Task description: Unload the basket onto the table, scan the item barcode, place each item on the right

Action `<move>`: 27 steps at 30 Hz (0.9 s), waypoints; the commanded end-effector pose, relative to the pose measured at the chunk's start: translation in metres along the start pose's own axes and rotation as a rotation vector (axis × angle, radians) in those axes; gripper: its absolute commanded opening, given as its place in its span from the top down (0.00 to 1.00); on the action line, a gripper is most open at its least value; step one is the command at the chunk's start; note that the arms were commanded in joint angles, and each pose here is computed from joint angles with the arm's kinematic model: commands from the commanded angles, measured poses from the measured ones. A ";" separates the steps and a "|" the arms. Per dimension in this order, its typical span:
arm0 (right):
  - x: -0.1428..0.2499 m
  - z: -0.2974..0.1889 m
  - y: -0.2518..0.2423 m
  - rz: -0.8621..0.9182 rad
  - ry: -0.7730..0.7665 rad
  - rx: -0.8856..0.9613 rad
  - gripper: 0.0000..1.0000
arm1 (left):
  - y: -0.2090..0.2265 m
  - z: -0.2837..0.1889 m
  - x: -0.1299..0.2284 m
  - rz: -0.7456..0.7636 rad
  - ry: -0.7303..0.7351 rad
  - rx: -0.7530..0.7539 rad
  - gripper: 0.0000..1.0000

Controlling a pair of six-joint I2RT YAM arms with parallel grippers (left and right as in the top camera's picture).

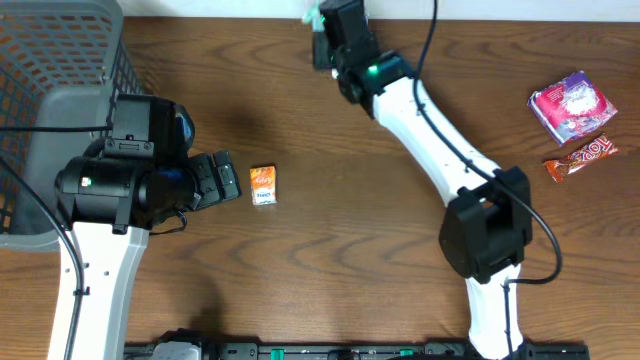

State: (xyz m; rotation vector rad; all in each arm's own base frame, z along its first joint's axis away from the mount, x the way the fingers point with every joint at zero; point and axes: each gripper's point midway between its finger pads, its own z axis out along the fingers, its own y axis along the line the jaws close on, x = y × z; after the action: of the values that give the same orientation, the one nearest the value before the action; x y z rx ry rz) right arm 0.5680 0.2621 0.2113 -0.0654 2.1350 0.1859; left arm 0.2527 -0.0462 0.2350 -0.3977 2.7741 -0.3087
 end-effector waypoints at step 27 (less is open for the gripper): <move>0.024 -0.014 -0.250 -0.155 0.288 0.431 0.99 | 0.001 0.000 0.000 0.016 0.003 0.000 0.02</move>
State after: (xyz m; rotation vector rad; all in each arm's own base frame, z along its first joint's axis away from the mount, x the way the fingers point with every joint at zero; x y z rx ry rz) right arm 0.5839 0.0691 0.1808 0.0809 2.3132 -0.2334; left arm 0.2527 -0.0462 0.2350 -0.3978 2.7740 -0.3082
